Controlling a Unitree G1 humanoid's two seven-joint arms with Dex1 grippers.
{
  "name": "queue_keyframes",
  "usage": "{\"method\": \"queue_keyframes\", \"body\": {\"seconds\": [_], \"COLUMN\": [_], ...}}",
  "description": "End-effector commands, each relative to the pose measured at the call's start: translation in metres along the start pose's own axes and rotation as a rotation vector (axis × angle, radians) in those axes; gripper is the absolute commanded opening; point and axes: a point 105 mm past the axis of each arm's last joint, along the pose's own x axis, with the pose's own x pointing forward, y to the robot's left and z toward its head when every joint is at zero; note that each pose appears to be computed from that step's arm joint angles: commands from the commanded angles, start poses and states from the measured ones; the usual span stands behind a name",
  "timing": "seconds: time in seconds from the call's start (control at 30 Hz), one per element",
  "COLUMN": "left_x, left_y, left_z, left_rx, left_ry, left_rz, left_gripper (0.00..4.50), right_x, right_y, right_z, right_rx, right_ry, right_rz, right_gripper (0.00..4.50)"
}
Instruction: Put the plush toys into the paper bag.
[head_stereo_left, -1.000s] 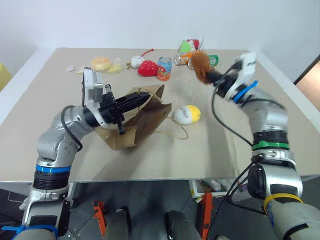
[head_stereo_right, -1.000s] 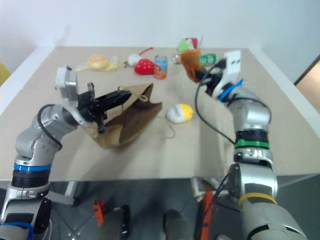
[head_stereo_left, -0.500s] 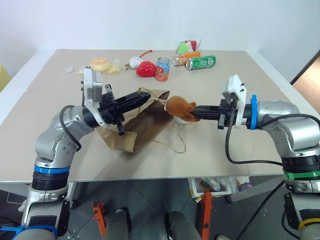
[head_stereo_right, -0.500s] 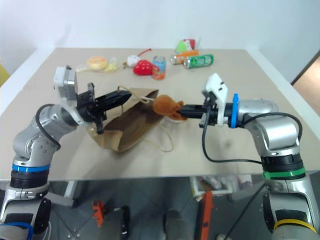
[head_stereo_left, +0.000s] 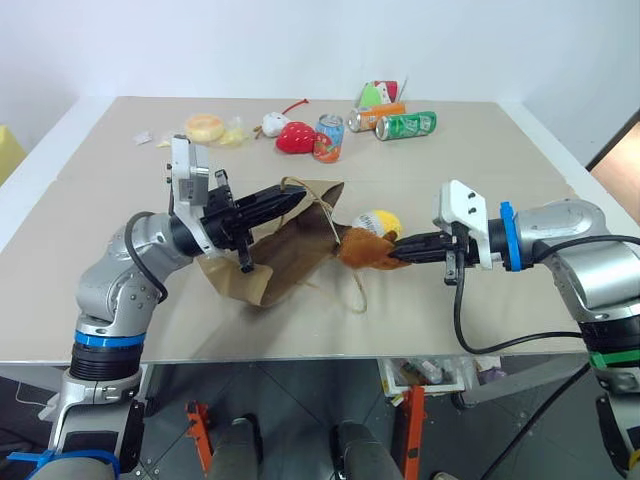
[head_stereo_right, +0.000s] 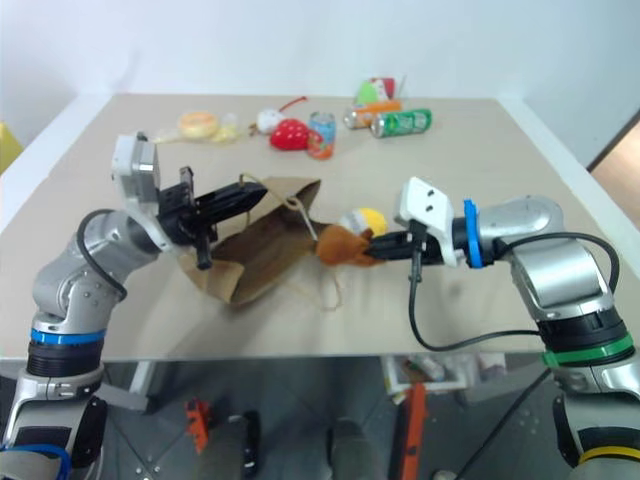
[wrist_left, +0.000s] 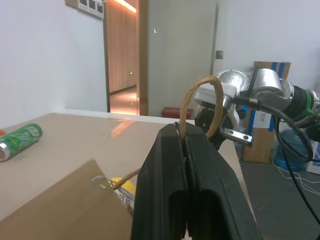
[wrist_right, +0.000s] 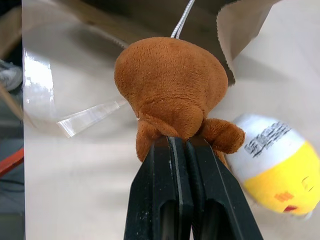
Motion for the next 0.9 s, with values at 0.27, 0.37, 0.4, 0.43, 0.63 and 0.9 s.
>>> {"method": "queue_keyframes", "body": {"seconds": [0.27, 0.37, 0.4, 0.43, 0.63, 0.9], "left_x": [0.007, 0.009, 0.009, 0.01, 0.011, 0.011], "left_y": [-0.005, -0.005, -0.005, -0.005, -0.005, -0.006], "left_z": [0.012, 0.012, 0.012, 0.012, 0.012, 0.012], "left_rx": [0.052, 0.05, 0.05, 0.049, 0.049, 0.045], "left_ry": [-0.024, -0.024, -0.024, -0.024, -0.024, -0.027], "left_rz": [-0.033, -0.035, -0.036, -0.038, -0.038, -0.034], "left_gripper": [0.0, 0.0, 0.0, 0.0, 0.0, 0.0], "right_x": [-0.058, -0.056, -0.053, -0.048, -0.033, -0.017], "right_y": [-0.037, -0.033, -0.029, -0.027, -0.012, 0.003], "right_z": [0.056, 0.053, 0.053, 0.053, 0.053, 0.052], "right_rx": [0.062, 0.064, 0.061, 0.058, 0.029, 0.003], "right_ry": [-0.36, -0.332, -0.325, -0.314, -0.263, -0.225], "right_rz": [-0.191, -0.183, -0.166, -0.152, -0.084, -0.003], "right_gripper": [0.05, 0.05, 0.05, 0.05, 0.05, 0.05]}}
